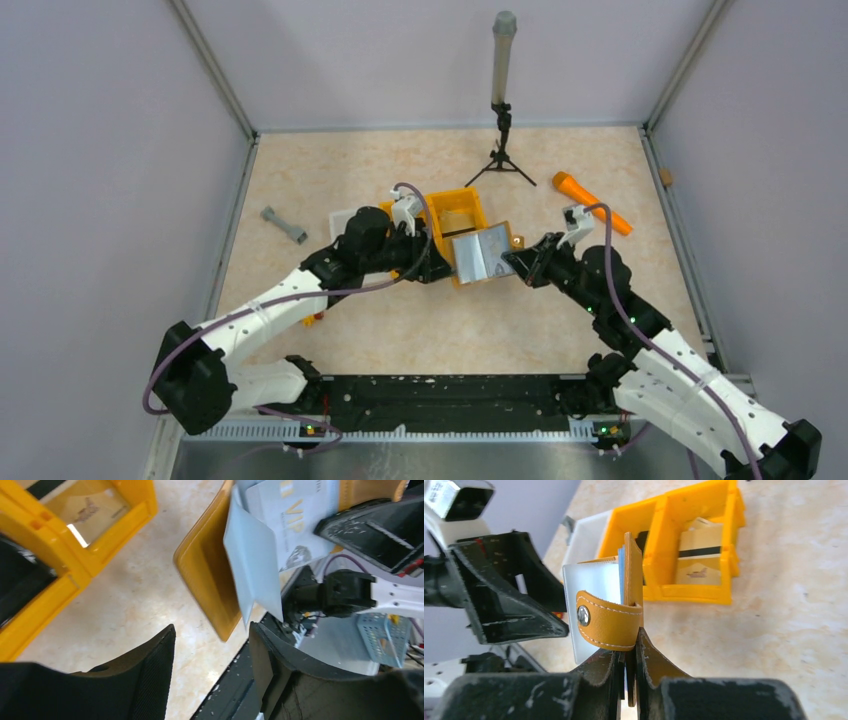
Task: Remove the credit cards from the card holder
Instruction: Remove the credit card from the card holder.
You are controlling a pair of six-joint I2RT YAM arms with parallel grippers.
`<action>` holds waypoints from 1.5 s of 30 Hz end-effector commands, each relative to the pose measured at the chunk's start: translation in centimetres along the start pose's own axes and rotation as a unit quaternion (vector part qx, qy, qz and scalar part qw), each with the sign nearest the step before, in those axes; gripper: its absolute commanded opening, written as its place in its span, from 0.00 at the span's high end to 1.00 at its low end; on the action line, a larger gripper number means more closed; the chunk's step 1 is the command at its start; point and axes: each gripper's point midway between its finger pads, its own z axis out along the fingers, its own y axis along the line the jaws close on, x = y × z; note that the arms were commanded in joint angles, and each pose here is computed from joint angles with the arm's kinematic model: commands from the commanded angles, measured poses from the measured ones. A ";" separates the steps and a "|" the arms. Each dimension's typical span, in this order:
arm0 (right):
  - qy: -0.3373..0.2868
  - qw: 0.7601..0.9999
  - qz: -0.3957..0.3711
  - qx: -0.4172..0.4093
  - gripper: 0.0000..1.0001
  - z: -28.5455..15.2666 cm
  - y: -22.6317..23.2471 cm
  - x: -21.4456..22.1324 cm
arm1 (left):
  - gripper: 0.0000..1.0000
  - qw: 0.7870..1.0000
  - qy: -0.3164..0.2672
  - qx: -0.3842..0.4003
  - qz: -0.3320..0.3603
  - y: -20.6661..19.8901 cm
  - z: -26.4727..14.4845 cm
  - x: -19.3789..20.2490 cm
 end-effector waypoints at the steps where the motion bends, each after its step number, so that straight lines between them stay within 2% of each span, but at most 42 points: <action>1: -0.020 0.997 -0.040 0.066 1.00 -0.3 -1.7 -2.1 | 0.41 0.997 -0.022 -0.065 0.032 1.2 -1.0 -1.4; 5: -0.013 0.995 -0.047 0.084 1.00 -0.2 -2.3 -2.0 | 0.43 0.997 -0.043 -0.042 0.039 -0.8 -1.6 -2.3; 12: -0.027 0.998 -0.031 0.042 1.00 0.0 -1.0 -1.9 | 0.46 0.991 -0.044 0.126 0.024 -7.9 -0.9 -2.6; 16: -0.024 0.999 -0.021 0.014 1.00 0.0 0.0 -1.7 | 0.47 0.984 -0.031 0.173 -0.007 -9.1 0.0 -2.5; 26: -0.040 0.998 0.008 -0.047 1.00 -1.0 2.3 -2.0 | 0.47 0.988 -0.016 0.148 -0.039 -7.9 1.9 -2.8; 36: -0.041 0.992 0.047 -0.110 1.00 -1.3 4.2 -1.5 | 0.46 0.986 -0.028 0.149 -0.068 -7.1 1.8 -3.1; 39: -0.043 0.990 0.060 -0.122 1.00 -1.4 4.5 -1.4 | 0.48 0.982 -0.038 0.170 -0.068 -7.4 1.3 -3.2; 45: -0.046 0.984 0.086 -0.151 1.00 -1.6 5.6 -1.6 | 0.51 0.983 -0.040 0.166 -0.072 -6.6 1.0 -2.9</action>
